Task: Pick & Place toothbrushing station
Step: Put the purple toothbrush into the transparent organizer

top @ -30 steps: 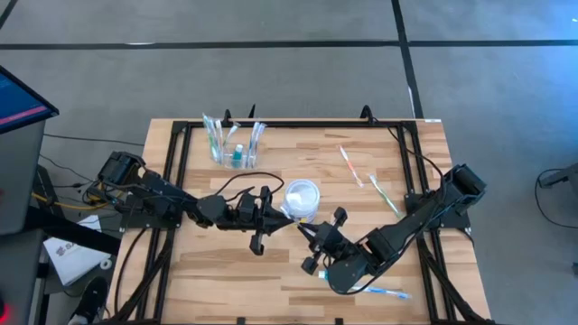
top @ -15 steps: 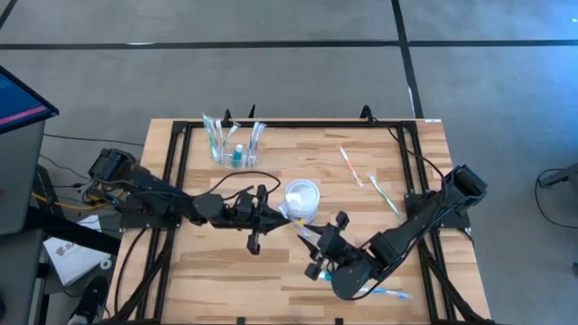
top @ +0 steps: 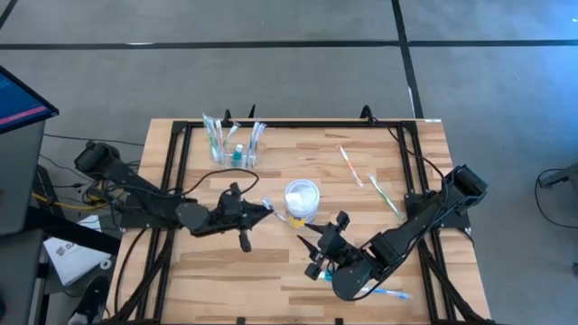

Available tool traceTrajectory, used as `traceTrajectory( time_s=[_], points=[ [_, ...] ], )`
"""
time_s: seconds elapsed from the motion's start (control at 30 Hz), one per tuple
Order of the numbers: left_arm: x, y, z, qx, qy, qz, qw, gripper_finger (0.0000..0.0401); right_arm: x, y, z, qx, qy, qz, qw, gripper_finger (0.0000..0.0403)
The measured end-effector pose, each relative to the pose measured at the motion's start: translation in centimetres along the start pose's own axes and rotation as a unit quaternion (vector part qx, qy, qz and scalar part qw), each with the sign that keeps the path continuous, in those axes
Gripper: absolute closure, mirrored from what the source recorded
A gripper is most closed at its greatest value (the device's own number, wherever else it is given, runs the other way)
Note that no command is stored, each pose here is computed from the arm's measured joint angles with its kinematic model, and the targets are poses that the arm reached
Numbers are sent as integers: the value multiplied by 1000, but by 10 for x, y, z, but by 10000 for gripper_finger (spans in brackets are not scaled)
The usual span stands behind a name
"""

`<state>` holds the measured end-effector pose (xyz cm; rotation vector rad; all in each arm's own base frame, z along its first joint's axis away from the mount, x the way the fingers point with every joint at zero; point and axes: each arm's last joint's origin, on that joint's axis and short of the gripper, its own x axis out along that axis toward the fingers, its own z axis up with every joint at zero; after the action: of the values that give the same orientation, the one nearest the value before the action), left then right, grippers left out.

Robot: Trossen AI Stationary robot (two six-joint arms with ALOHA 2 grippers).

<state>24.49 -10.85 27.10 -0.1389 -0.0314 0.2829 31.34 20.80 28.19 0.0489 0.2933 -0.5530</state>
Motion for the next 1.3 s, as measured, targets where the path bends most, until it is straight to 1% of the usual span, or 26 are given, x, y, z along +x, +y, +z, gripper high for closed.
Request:
traceTrajectory(
  time_s=[0.1,0.3,0.4,0.5,0.67,0.87,1.3],
  points=[
    [-4,0,1,4,2,28,1000,395,0,0,0,0,0,0,1000,250],
    [-9,-1,0,8,4,49,999,395,0,0,0,-4,0,0,1000,254],
    [-10,-1,0,11,4,65,998,395,3,-1,1,-6,2,-2,1000,254],
    [-11,2,0,19,8,85,996,395,7,-2,1,-18,13,7,1000,251],
    [-17,10,3,9,15,130,991,395,11,-4,2,-40,19,9,999,246],
    [-30,24,12,-4,19,171,985,395,16,-7,3,-57,22,5,998,245],
    [-50,49,32,-11,11,213,977,395,23,-11,5,-74,23,-4,997,248]
  ],
)
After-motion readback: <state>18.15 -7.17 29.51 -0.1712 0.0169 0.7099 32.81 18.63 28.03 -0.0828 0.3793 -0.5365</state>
